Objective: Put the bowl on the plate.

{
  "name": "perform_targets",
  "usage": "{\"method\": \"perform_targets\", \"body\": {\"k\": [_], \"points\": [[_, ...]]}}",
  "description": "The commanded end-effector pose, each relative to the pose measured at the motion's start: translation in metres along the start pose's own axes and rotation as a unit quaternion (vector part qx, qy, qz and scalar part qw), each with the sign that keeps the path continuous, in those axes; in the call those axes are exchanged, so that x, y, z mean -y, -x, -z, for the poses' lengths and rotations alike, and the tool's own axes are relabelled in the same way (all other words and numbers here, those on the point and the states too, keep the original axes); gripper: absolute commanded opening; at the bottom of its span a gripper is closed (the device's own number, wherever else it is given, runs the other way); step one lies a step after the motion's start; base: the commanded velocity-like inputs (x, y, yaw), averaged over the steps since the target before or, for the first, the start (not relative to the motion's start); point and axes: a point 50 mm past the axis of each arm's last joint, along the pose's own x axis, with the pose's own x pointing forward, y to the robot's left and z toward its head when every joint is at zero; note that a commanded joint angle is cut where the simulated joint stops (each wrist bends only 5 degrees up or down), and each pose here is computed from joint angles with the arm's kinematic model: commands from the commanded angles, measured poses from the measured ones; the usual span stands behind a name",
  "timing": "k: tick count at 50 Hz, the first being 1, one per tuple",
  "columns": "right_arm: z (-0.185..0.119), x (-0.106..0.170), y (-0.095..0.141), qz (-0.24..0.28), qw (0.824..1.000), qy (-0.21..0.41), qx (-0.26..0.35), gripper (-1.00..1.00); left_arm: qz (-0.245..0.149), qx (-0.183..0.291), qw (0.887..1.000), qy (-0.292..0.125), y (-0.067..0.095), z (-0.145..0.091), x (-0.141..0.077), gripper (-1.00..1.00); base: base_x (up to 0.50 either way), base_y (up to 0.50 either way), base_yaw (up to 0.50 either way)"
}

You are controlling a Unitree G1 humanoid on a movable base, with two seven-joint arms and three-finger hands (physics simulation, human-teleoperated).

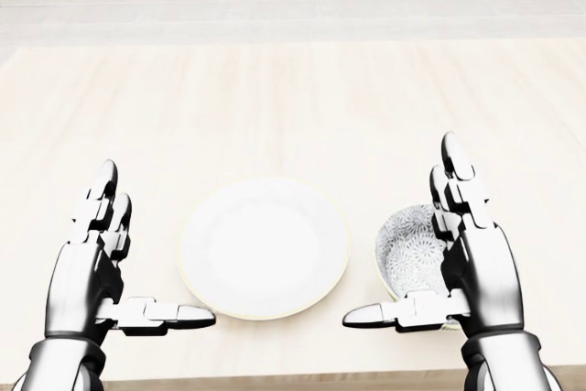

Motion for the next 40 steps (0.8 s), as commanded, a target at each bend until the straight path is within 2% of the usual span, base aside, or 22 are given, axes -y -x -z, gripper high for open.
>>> {"method": "perform_targets", "body": {"k": [1, 13, 40], "points": [[0.0023, 0.0003, 0.0021, 0.001, 1.0, -0.003, -0.005, 1.0, 0.0, 0.001, 1.0, -0.004, 0.0006, -0.0006, -0.0008, 1.0, 0.06, 0.34, 0.0], [0.0051, 0.0003, 0.0033, 0.003, 1.0, -0.009, -0.012, 1.0, 0.001, -0.002, 1.0, -0.003, 0.0022, 0.0008, -0.001, 1.0, 0.09, 0.24, 0.0], [0.0037, -0.0007, 0.0035, -0.002, 1.0, -0.01, -0.009, 1.0, 0.0, -0.008, 1.0, -0.004, 0.0023, 0.0037, -0.002, 1.0, 0.19, 0.01, 0.0]]}}
